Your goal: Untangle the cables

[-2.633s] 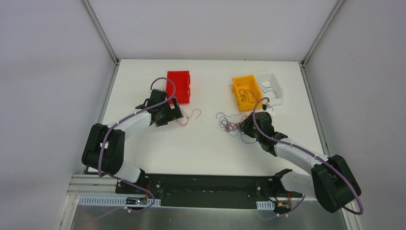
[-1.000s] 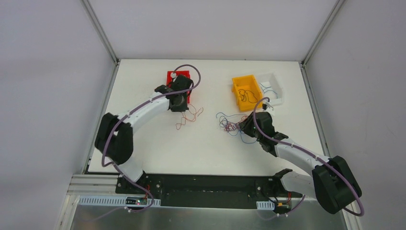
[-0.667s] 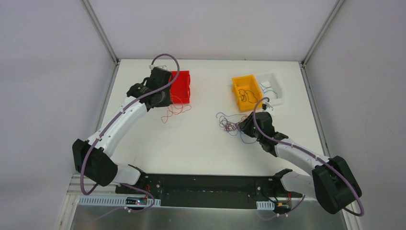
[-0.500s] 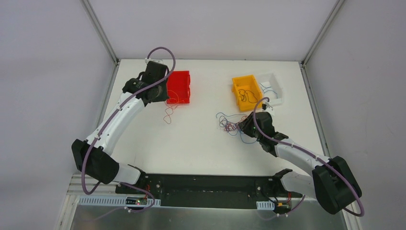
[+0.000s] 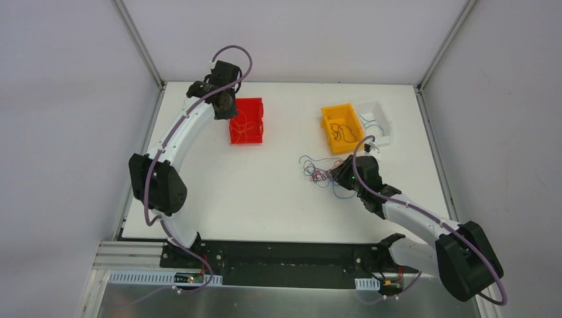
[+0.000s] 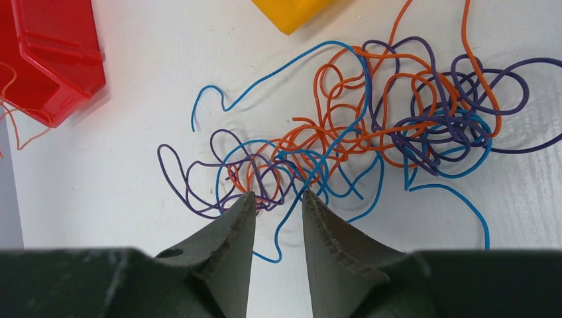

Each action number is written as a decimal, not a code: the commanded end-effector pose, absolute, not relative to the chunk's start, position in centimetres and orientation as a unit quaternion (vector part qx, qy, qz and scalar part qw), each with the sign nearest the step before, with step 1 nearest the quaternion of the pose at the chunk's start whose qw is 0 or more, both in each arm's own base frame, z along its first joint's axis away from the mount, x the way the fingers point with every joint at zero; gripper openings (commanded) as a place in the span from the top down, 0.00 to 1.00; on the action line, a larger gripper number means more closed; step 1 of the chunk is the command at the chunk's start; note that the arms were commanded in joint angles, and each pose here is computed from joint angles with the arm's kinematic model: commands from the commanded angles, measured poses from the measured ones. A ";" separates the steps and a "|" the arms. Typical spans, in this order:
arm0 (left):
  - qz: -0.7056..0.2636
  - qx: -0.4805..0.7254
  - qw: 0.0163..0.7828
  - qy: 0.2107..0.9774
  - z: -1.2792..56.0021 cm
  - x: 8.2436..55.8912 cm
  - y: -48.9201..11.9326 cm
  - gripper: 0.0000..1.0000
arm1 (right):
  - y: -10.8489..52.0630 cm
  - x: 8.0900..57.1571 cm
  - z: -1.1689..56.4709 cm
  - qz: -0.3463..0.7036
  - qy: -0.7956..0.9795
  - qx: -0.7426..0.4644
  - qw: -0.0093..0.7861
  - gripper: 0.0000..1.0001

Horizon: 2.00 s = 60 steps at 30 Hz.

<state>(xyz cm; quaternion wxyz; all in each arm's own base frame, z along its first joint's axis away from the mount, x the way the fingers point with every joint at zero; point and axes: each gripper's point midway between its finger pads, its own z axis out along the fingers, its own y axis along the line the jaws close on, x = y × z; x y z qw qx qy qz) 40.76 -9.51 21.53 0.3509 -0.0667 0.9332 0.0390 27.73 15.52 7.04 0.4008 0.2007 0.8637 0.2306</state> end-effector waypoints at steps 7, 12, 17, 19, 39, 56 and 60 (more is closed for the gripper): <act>0.055 -0.064 0.398 0.914 25.3 46.6 -9.6 1.00 | 15.4 28.3 8.1 0.238 0.852 0.202 0.421 0.65; 0.034 -0.057 0.422 0.904 28.6 46.8 -10.1 1.00 | 15.4 28.4 8.0 0.236 0.853 0.202 0.420 0.65; 0.023 -0.061 0.447 0.892 31.5 45.6 -9.8 1.00 | 15.5 28.3 7.9 0.236 0.854 0.201 0.418 0.65; 0.030 -0.062 0.449 0.891 31.5 45.9 -9.4 1.00 | 15.6 28.3 7.9 0.238 0.854 0.201 0.417 0.65; 0.063 -0.061 0.338 0.937 18.9 50.3 -9.3 1.00 | 15.4 28.1 8.0 0.239 0.852 0.202 0.420 0.65; 0.068 -0.069 0.322 0.942 16.8 47.8 -8.7 1.00 | 15.6 28.2 7.9 0.241 0.853 0.201 0.416 0.65; 0.051 -0.031 0.322 0.945 15.9 49.1 -11.9 1.00 | 15.6 28.3 8.0 0.241 0.853 0.202 0.417 0.65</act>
